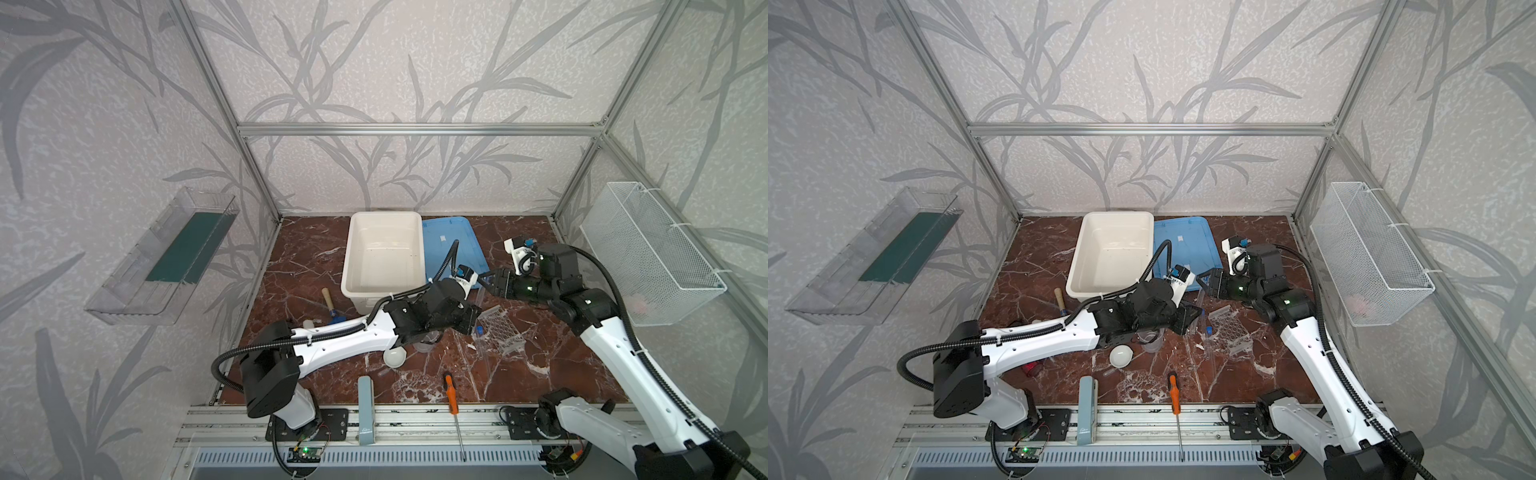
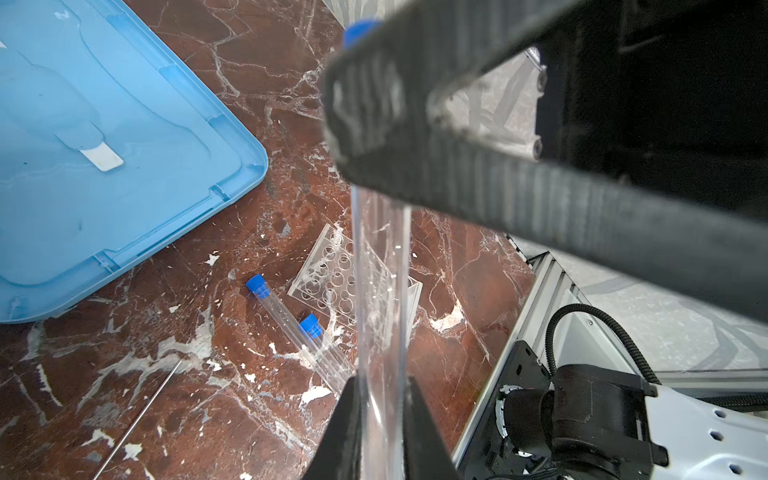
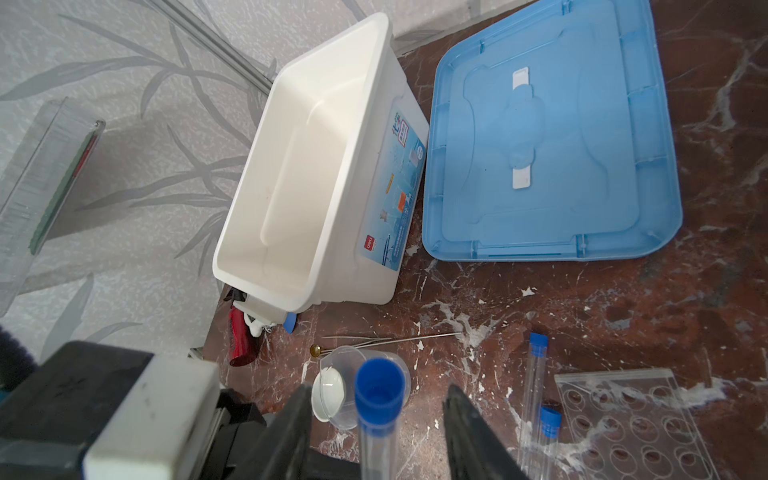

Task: Organize the chemistry lab equipment
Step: 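Grasp the tube's capped end with the right gripper while the left gripper holds it, then open the left gripper to release the tube to the right gripper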

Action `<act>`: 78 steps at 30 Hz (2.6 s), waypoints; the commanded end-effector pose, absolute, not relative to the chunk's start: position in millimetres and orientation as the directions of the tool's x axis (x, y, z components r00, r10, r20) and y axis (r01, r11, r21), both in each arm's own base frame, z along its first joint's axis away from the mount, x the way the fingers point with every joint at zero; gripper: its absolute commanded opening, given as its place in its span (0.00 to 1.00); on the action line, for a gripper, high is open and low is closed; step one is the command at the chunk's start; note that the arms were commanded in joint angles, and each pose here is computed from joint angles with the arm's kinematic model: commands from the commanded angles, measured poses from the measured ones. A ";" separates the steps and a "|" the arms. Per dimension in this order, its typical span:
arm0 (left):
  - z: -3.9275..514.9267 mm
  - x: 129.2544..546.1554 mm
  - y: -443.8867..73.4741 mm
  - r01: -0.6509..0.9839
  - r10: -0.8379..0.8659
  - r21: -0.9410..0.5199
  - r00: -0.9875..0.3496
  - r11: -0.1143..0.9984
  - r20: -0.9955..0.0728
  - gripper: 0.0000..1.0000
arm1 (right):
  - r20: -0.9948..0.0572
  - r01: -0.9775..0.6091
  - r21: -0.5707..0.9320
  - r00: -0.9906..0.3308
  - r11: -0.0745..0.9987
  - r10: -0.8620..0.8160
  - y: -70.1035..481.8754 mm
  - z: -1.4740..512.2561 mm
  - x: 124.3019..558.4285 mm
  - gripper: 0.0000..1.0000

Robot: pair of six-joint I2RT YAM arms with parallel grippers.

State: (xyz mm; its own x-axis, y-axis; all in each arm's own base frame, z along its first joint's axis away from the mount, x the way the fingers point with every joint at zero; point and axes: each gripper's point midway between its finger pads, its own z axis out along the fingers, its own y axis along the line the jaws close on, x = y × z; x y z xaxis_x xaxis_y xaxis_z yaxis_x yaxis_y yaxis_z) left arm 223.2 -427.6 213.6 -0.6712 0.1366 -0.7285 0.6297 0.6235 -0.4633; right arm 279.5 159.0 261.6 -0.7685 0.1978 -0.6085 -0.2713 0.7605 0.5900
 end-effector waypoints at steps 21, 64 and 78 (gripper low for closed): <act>213.7 224.9 -442.8 0.642 0.144 -0.474 -0.672 0.603 -0.727 0.18 | -0.597 -0.273 0.633 -0.767 0.724 0.233 165.1 249.9 278.1 0.28; 197.1 218.1 -428.7 0.766 0.337 -0.221 -0.496 0.603 -0.800 0.18 | -0.413 -0.237 0.669 -0.907 0.705 0.087 160.2 224.2 263.9 0.28; 196.4 222.9 -427.9 0.740 0.319 -0.229 -0.518 0.632 -0.793 0.39 | -0.460 -0.245 0.613 -0.884 0.751 0.087 151.5 222.9 266.4 0.19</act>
